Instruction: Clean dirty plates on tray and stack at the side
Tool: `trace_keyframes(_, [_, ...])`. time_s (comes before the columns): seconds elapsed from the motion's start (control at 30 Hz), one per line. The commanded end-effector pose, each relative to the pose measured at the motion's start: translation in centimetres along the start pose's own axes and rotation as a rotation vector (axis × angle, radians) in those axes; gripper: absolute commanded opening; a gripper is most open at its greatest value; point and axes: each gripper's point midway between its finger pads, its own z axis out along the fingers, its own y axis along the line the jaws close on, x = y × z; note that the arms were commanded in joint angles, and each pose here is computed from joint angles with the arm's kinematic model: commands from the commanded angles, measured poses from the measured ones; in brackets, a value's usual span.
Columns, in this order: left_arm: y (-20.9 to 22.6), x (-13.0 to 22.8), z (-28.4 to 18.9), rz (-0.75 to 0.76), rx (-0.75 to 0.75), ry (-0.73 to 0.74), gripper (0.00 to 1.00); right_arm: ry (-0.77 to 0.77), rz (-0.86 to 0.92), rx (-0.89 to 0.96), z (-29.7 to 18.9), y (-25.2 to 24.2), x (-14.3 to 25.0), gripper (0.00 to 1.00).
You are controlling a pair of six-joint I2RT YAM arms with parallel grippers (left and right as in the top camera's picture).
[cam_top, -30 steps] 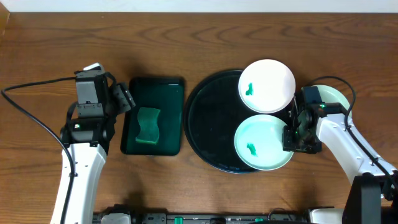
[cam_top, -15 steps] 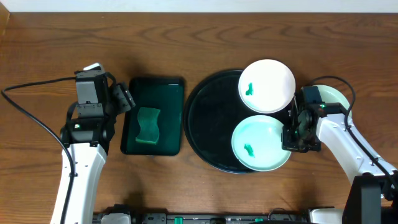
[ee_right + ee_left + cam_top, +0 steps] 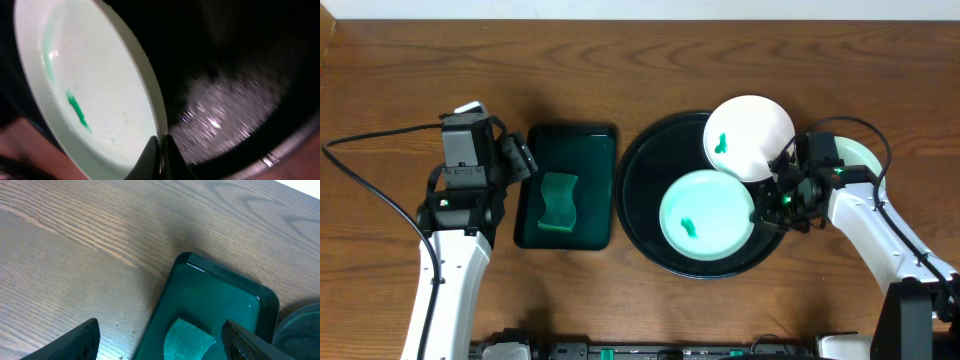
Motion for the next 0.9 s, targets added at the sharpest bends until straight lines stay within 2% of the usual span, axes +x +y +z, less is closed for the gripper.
trace_keyframes(0.0, [0.2,-0.7,-0.2,-0.013,-0.011,-0.015,0.78,-0.001,0.114,-0.092,0.3,2.2,-0.2,0.01])
trace_keyframes(0.2, [0.2,-0.7,-0.2,-0.013,-0.011,-0.015,0.78,-0.054,0.135,-0.124,0.8,4.4,-1.4,0.01])
trace_keyframes(0.47, [0.2,-0.7,-0.2,-0.013,-0.011,-0.015,0.78,-0.139,0.305,0.048,2.1,4.0,-1.2,0.01])
trace_keyframes(0.87, [0.2,-0.7,-0.2,-0.013,-0.011,-0.016,0.78,-0.21,0.327,0.125,2.9,5.1,-0.4,0.02])
